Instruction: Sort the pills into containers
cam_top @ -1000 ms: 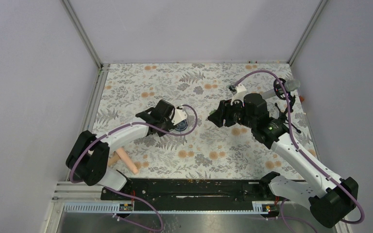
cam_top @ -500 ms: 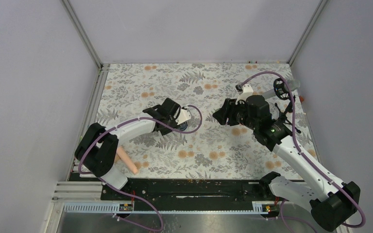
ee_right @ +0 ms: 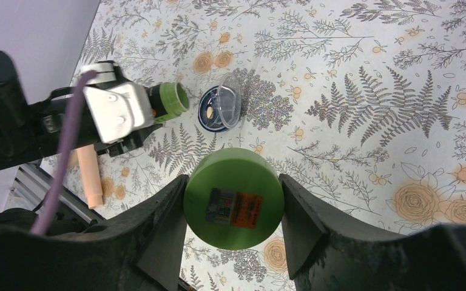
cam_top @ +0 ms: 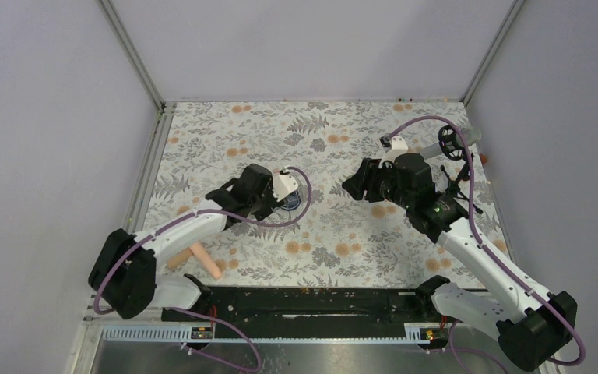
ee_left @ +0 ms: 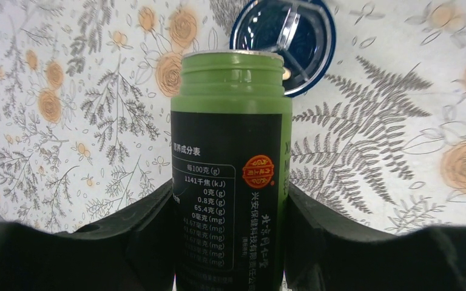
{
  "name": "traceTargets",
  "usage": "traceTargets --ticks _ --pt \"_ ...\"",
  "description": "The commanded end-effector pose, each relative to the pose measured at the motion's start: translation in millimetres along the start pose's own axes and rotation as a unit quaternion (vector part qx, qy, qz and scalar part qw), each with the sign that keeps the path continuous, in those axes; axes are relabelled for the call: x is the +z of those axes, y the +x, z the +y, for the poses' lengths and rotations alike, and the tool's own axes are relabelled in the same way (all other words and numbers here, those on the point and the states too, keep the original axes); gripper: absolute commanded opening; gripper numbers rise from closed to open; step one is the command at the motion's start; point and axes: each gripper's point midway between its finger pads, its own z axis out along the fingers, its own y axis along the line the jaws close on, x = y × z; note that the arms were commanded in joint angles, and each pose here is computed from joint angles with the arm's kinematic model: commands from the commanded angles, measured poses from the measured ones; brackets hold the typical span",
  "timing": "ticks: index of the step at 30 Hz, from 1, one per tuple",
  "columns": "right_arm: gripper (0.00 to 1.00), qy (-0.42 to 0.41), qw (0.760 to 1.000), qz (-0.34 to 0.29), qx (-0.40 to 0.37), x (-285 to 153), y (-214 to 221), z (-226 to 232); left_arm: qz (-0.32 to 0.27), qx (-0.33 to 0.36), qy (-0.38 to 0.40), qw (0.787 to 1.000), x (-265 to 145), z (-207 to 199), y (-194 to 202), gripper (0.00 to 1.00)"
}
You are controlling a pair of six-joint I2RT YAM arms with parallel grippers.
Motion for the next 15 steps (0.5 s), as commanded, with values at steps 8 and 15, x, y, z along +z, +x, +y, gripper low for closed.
traceTargets --ticks 8,15 --pt "0.07 -0.062 0.998 -0.001 0.006 -6 -17 30 -0.288 -0.126 0.0 0.949 -92 17 -105 0.0" --pt "0.07 -0.116 0.993 0.007 0.002 -13 -26 55 -0.474 -0.181 -0.013 0.861 -184 50 -152 0.0"
